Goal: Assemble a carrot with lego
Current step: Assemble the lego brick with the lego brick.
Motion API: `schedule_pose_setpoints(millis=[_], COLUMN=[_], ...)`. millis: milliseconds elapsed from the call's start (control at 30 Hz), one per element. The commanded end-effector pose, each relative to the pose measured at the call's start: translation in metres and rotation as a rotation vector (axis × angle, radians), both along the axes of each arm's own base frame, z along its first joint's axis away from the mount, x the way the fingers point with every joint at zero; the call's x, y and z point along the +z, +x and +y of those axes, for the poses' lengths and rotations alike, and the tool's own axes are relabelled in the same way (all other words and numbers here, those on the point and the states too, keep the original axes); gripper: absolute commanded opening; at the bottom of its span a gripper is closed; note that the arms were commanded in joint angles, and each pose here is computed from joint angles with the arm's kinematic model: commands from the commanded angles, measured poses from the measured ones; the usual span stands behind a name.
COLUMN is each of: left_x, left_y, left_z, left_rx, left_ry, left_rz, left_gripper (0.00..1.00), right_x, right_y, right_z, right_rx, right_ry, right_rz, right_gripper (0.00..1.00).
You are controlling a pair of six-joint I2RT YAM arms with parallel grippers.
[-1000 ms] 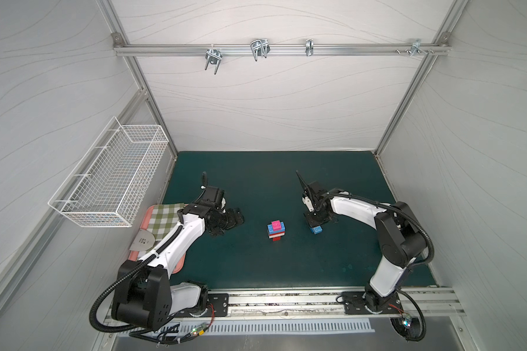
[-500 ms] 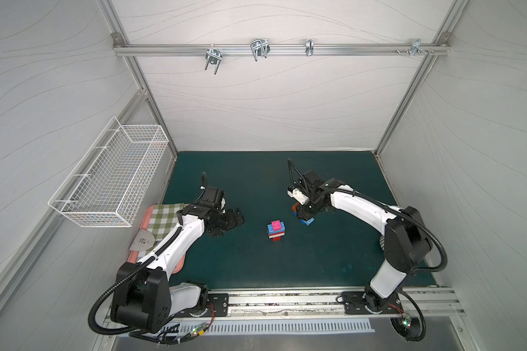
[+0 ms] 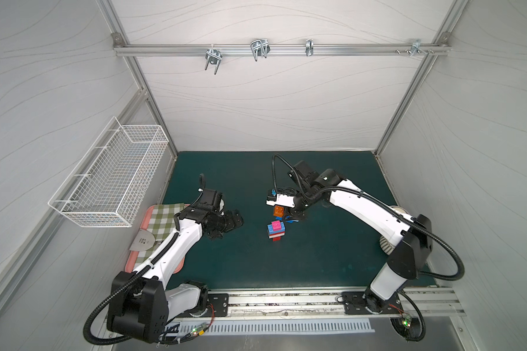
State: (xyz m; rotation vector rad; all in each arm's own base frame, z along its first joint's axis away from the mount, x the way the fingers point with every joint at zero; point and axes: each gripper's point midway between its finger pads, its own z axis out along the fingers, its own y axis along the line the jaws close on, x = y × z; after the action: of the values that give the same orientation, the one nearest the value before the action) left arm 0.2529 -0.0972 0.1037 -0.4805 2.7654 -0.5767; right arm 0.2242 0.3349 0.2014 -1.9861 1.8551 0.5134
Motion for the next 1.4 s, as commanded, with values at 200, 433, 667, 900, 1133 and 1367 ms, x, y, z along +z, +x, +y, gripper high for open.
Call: schedule_pose_setpoints(millis=[200, 433, 667, 900, 1133, 1367], left_x=[0.001, -0.001, -0.001, -0.002, -0.001, -0.001], left_y=[-0.010, -0.011, -0.011, -0.011, -0.012, -0.012], left_z=[0.002, 0.003, 0.003, 0.003, 0.003, 0.003], left_rx=[0.000, 0.003, 0.005, 0.006, 0.007, 0.009], left_ry=[-0.006, -0.002, -0.001, -0.002, -0.002, -0.001], left_rz=[0.014, 0.018, 0.017, 0.020, 0.018, 0.018], left_gripper=[0.99, 0.99, 0.99, 0.99, 0.99, 0.99], right_x=[-0.018, -0.030, -0.036, -0.041, -0.045, -0.047], right_y=[-0.008, -0.012, -0.019, -0.015, -0.012, -0.011], right_z=[0.009, 0.020, 0.024, 0.022, 0.024, 0.027], right_rx=[0.281, 0.334, 0.331, 0.320, 0.315, 0.317], right_ry=[-0.145, -0.211, -0.250, -0.275, -0.283, -0.282], right_rz=[-0.093, -0.118, -0.104, -0.113, -0.114, -0.114], right_gripper=[0.00, 0.00, 0.00, 0.00, 0.00, 0.00])
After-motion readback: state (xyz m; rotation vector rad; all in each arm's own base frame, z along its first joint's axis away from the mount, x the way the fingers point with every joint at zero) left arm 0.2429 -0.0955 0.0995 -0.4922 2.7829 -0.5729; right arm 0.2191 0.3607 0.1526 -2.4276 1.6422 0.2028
